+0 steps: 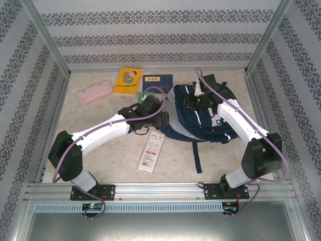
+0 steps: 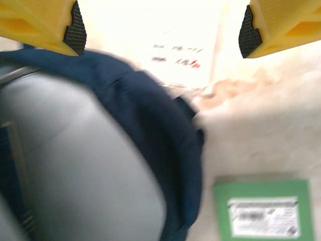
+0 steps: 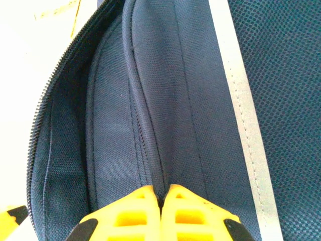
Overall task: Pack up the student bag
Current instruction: Close the student bag at the middle-right of the table, then rotate the ruler set bag at the center of the table.
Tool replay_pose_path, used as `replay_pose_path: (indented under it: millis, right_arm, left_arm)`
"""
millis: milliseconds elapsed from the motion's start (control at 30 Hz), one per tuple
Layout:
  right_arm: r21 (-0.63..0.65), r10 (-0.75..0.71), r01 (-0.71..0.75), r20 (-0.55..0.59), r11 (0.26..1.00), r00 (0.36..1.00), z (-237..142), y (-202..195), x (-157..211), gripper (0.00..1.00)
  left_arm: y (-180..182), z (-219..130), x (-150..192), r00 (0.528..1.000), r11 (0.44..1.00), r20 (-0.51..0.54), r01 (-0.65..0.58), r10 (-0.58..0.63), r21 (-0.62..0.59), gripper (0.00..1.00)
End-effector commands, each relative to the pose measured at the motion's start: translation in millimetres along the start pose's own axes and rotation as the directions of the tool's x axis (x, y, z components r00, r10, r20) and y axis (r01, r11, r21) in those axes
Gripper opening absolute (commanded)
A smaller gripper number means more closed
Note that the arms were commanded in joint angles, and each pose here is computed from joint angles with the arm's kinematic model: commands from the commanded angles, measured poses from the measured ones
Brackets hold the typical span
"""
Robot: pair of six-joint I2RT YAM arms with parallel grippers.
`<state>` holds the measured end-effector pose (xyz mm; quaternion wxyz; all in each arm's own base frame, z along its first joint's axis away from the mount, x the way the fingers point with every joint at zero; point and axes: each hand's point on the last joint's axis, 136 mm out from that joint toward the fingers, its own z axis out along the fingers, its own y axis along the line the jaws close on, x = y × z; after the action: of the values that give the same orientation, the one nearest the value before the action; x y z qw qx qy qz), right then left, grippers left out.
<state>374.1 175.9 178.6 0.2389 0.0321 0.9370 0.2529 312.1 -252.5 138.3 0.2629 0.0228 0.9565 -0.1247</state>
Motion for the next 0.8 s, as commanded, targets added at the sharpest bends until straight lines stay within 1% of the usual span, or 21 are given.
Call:
replay_pose_path:
  millis: [0,100,267,467,633,667,733,767]
  right_arm:
    - [-0.067,-0.031,0.033,0.038,0.997,0.999,6,20,-10,0.0]
    - [-0.074,-0.043,0.045,0.026,0.996,0.999,12,26,-8,0.0]
    - [-0.075,-0.043,0.044,0.009,0.996,0.999,18,26,-4,0.0]
    - [-0.068,-0.039,0.038,-0.002,0.997,0.999,22,24,-1,0.0]
    - [-0.048,-0.037,0.035,-0.043,0.998,0.998,35,19,10,0.0]
    - [-0.043,-0.037,0.035,-0.052,0.998,0.998,38,18,13,0.02]
    - [-0.033,-0.039,0.037,-0.065,0.999,0.997,43,18,18,0.09]
    - [-0.034,-0.044,0.042,-0.072,0.999,0.996,46,21,21,0.11]
  left_arm:
    - [41,6,31,0.991,0.984,-0.114,-0.092,0.075,-0.155,0.81]
    - [52,20,54,0.979,0.977,-0.188,-0.115,0.08,-0.178,0.82]
    - [53,42,81,0.951,0.977,-0.297,-0.139,0.088,-0.159,0.84]
    - [52,60,96,0.933,0.976,-0.343,-0.163,0.105,-0.144,0.83]
    - [71,72,107,0.916,0.952,-0.389,-0.199,0.096,-0.233,0.83]
    - [78,74,111,0.913,0.942,-0.399,-0.206,0.087,-0.265,0.82]
    - [90,78,117,0.904,0.925,-0.422,-0.213,0.065,-0.315,0.82]
    - [98,79,120,0.901,0.913,-0.432,-0.216,0.049,-0.347,0.82]
